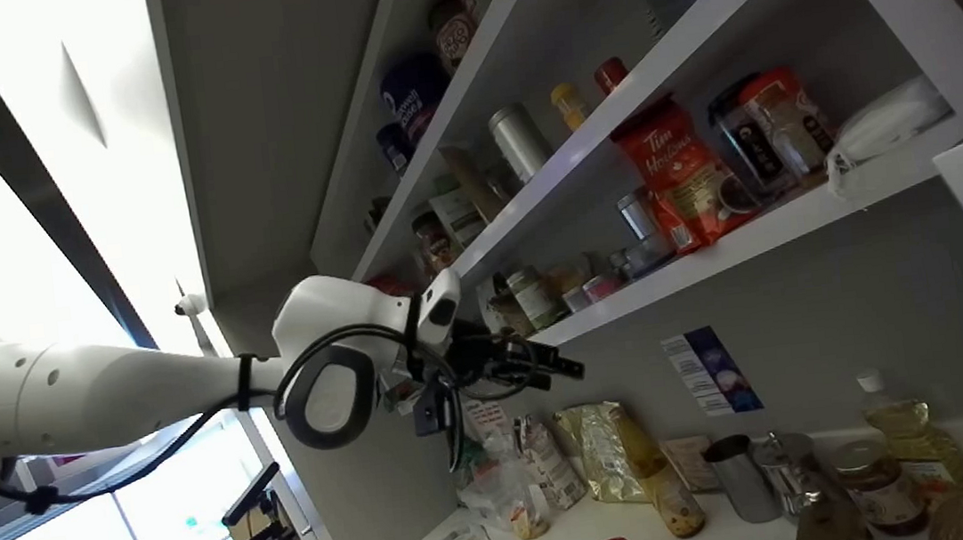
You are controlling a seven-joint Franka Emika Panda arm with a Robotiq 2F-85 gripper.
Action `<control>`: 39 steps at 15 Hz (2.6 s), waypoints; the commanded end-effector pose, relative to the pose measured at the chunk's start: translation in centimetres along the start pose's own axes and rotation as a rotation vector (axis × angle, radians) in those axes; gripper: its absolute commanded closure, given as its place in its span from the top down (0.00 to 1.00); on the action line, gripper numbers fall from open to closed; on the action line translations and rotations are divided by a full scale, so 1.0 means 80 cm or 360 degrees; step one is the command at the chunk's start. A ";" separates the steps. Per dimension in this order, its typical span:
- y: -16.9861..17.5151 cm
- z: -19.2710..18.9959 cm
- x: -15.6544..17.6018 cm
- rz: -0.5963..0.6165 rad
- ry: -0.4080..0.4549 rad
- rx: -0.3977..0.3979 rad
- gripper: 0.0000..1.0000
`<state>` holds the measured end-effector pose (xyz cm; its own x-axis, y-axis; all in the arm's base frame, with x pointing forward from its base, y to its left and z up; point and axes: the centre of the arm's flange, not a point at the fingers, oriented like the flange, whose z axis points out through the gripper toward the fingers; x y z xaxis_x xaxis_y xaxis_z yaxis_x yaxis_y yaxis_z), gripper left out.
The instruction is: Put the orange bag on the table
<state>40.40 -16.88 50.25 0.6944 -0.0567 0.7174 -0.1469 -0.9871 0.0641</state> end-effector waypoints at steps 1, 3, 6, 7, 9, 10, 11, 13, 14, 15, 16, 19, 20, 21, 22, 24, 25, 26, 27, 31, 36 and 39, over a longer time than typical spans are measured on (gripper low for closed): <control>0.005 -0.015 0.055 0.0021 0.0257 -0.0208 1.00; 0.009 -0.020 0.093 0.0004 0.0415 -0.0265 1.00; 0.012 -0.022 0.149 -0.0022 0.0558 -0.0326 1.00; 0.018 -0.019 0.165 -0.0025 0.0574 -0.0336 1.00; 0.032 -0.008 0.193 -0.0017 0.0584 -0.0355 1.00; 0.040 -0.003 0.205 -0.0009 0.0585 -0.0381 1.00; 0.047 0.001 0.214 0.0002 0.0587 -0.0386 1.00; 0.062 0.012 0.227 0.0025 0.0593 -0.0428 1.00; 0.070 0.017 0.231 0.0031 0.0590 -0.0451 1.00; 0.078 0.021 0.234 0.0037 0.0587 -0.0457 1.00; 0.084 0.027 0.238 0.0040 0.0590 -0.0463 1.00; 0.093 0.044 0.250 0.0017 0.0576 -0.0433 1.00; 0.092 0.051 0.254 0.0011 0.0567 -0.0411 1.00; 0.090 0.057 0.258 0.0005 0.0560 -0.0399 1.00; 0.088 0.064 0.263 -0.0003 0.0552 -0.0383 1.00; 0.079 0.076 0.274 -0.0015 0.0540 -0.0336 1.00; 0.073 0.082 0.279 -0.0017 0.0537 -0.0320 1.00; 0.068 0.088 0.282 -0.0023 0.0536 -0.0311 1.00; 0.064 0.093 0.285 -0.0028 0.0533 -0.0306 1.00; 0.070 0.104 0.291 -0.0026 0.0516 -0.0329 0.96; 0.076 0.112 0.285 -0.0014 0.0488 -0.0332 0.54; 0.075 0.118 0.275 -0.0006 0.0461 -0.0311 0.31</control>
<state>61.03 -25.14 59.94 0.4578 0.0299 0.8885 -0.3006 -0.9354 0.1864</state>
